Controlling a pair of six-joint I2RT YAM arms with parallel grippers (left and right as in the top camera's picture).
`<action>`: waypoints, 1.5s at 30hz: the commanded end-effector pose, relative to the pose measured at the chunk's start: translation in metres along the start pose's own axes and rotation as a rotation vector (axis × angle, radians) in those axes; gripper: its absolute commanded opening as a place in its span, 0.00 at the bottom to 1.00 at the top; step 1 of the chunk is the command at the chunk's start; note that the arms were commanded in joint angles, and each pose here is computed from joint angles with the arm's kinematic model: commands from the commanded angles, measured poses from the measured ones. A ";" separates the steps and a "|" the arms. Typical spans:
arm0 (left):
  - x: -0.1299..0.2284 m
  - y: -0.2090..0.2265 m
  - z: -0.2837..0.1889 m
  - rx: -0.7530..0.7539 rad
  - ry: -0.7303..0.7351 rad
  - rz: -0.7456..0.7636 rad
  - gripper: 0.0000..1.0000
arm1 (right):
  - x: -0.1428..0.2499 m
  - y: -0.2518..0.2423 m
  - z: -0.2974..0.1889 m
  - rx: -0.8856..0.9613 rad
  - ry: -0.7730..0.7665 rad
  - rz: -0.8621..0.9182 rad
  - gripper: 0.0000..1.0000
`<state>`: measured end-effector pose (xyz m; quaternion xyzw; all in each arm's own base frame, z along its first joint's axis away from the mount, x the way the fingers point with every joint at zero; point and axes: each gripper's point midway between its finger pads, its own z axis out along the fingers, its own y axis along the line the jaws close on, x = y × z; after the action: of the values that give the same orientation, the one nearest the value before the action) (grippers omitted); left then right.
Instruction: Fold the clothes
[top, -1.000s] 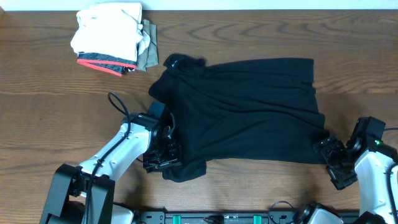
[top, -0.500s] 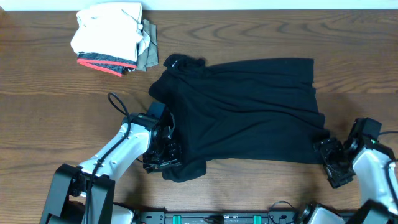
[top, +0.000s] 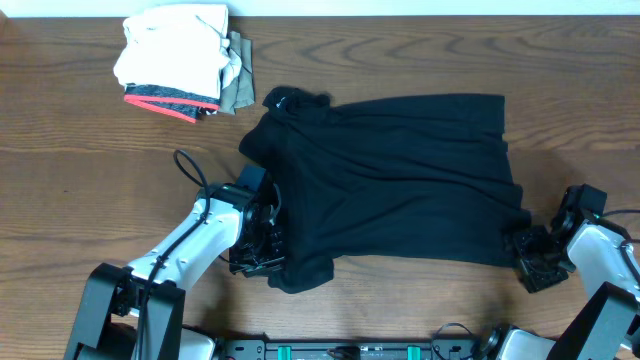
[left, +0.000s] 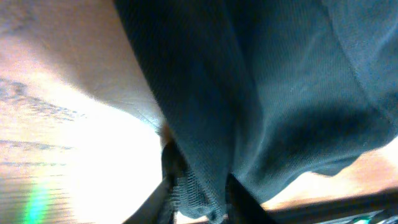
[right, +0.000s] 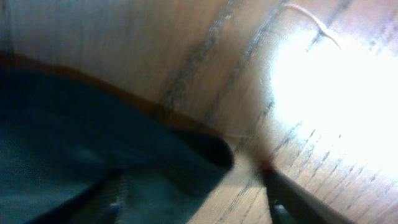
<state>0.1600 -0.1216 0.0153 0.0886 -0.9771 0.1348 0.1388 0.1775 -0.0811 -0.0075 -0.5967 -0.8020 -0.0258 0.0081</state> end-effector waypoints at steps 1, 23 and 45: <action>0.003 0.003 0.001 -0.003 0.011 -0.012 0.14 | 0.007 -0.009 0.010 0.034 0.036 0.012 0.44; 0.021 -0.039 -0.022 0.185 0.141 -0.126 0.07 | 0.003 -0.022 -0.021 0.158 0.047 0.012 0.27; -0.061 -0.073 -0.075 0.307 -0.188 -0.033 0.06 | -0.007 -0.004 -0.019 0.080 0.012 0.053 0.02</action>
<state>0.2395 -0.1711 0.0789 0.1176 -0.9520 0.2771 0.0548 0.1702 -0.0874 0.0086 -0.6071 -0.7934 0.0069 0.0433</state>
